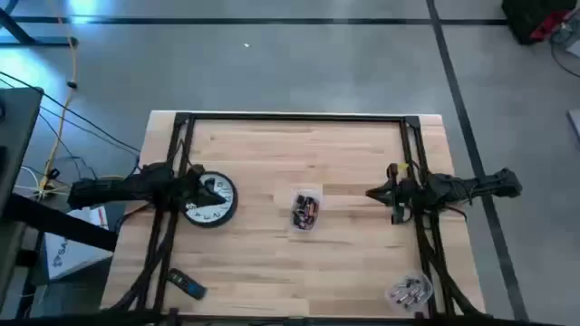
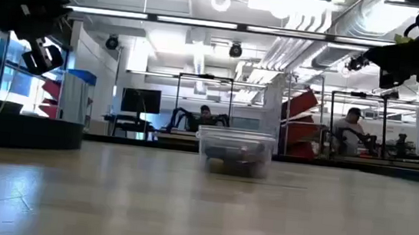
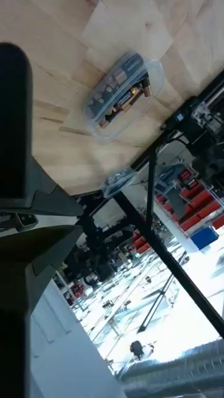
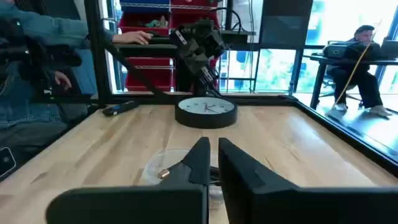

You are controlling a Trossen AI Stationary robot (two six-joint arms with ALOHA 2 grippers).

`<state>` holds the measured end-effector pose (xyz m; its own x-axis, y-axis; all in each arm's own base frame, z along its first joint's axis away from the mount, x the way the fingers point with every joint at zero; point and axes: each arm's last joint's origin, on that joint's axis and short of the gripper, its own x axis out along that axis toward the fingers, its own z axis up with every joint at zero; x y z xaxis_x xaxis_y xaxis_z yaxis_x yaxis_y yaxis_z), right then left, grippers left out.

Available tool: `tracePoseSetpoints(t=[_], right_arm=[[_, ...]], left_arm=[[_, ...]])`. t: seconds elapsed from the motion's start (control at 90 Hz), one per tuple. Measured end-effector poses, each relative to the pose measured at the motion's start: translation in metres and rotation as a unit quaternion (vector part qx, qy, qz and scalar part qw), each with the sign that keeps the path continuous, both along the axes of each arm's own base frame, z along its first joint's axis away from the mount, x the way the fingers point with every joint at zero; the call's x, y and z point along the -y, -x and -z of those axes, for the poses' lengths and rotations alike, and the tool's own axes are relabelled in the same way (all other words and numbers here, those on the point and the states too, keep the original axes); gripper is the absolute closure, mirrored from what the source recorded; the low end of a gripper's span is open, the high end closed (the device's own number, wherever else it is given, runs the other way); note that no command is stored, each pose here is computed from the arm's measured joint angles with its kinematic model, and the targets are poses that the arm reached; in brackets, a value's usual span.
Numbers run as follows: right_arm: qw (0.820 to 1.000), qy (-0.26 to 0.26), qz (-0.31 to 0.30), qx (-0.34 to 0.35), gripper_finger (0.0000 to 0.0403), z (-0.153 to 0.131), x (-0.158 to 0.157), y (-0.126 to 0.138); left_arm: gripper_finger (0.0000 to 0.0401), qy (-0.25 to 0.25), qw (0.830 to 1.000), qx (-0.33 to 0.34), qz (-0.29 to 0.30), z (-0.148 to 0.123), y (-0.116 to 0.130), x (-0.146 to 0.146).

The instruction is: Insert battery

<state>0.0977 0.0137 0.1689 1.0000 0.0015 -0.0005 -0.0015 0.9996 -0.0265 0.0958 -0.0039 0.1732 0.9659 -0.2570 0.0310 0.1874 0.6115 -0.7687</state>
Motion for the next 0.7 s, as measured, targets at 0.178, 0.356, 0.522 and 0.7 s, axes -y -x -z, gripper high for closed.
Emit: tracePoseSetpoints(t=[0.178, 0.356, 0.522, 0.7], right_arm=[[1.000, 0.000, 0.000, 0.000, 0.0402, 0.000, 0.000, 0.000], [1.000, 0.000, 0.000, 0.000, 0.0402, 0.000, 0.000, 0.000], [1.000, 0.000, -0.003, -0.001, 0.0402, 0.000, 0.000, 0.000], [1.000, 0.001, -0.006, -0.006, 0.0402, 0.001, -0.001, -0.001]], left_arm=[[0.0382, 0.000, 1.000, 0.000, 0.000, 0.000, 0.000, 0.000], [0.0382, 0.000, 1.000, 0.000, 0.000, 0.000, 0.000, 0.000], [0.0382, -0.008, 0.999, 0.051, -0.009, -0.007, 0.000, -0.002], [0.0382, -0.002, 0.998, 0.051, -0.036, -0.007, 0.000, -0.004]])
